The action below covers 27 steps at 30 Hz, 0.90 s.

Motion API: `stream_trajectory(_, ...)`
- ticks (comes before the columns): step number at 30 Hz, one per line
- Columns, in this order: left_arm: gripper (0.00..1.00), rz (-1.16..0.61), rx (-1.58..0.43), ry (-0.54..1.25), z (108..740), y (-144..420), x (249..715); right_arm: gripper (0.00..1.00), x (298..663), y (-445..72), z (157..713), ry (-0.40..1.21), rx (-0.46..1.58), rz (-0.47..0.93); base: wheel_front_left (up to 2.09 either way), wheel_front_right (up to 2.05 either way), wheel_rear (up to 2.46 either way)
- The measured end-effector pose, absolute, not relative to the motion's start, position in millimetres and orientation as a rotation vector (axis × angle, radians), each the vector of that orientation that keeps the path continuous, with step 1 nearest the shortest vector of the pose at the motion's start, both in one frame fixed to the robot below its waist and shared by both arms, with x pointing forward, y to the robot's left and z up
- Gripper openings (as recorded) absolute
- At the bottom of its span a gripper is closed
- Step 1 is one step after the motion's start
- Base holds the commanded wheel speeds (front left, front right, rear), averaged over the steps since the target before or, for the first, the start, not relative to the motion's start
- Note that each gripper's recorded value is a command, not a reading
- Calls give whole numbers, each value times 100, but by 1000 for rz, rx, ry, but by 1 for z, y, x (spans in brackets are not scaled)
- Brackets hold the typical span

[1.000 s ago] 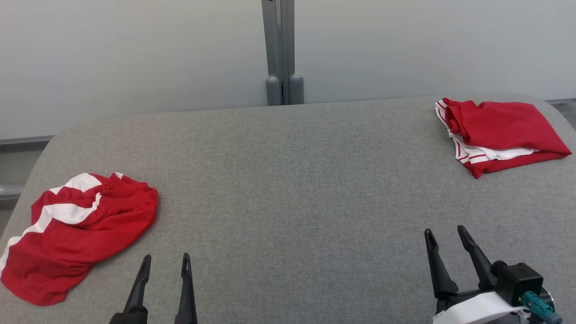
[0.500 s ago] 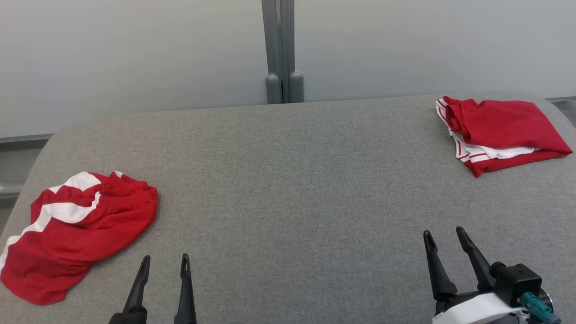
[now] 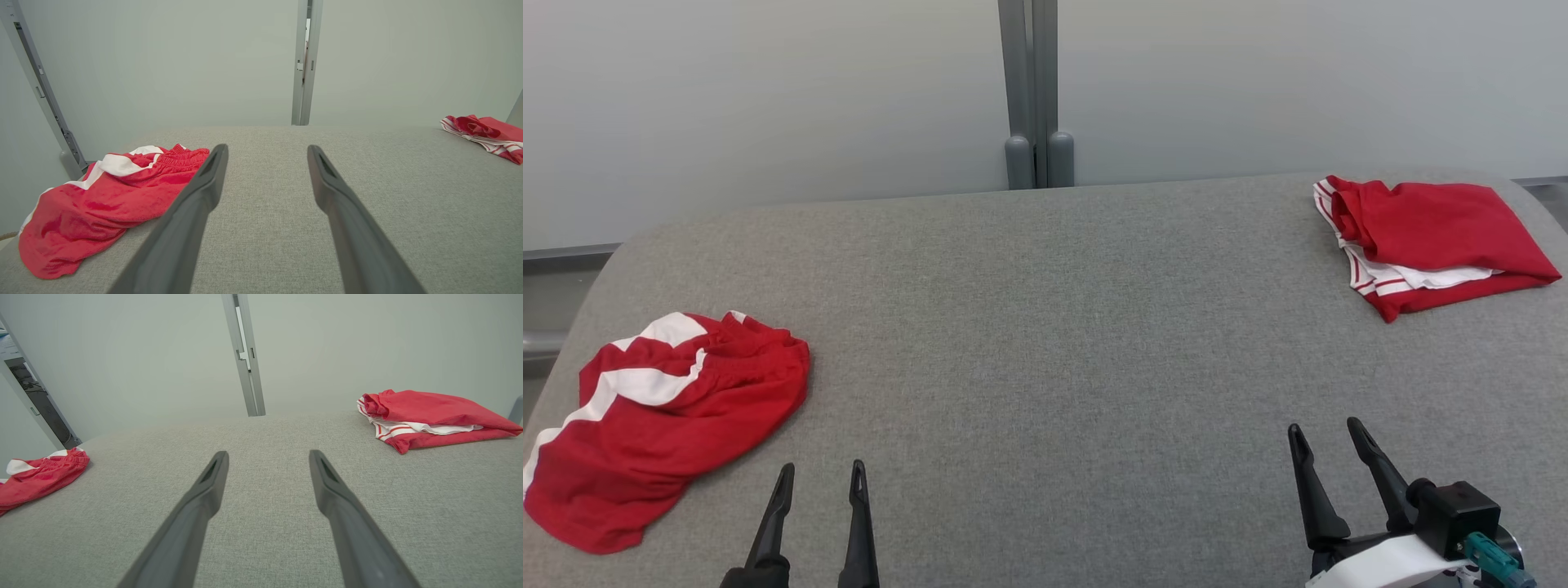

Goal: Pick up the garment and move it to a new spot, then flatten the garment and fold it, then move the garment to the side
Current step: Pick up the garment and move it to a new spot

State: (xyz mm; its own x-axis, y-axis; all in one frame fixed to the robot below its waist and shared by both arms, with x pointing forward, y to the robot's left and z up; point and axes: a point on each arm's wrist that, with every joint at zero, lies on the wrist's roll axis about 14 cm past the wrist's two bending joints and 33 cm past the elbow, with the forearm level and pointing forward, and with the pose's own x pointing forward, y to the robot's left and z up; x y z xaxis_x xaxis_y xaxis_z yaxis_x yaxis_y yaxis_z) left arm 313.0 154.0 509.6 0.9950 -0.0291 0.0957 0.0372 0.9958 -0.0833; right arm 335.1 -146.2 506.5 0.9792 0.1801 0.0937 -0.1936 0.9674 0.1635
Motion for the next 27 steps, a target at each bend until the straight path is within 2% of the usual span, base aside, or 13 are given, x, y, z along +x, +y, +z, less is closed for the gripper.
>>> stream_trajectory(13,100,-12,-85,-92,508,159,310,100,338,-140,505,-70,173,209,0,0,0)
stream_trajectory(27,100,133,-85,-108,510,197,286,100,349,-97,501,-43,176,343,0,0,0)
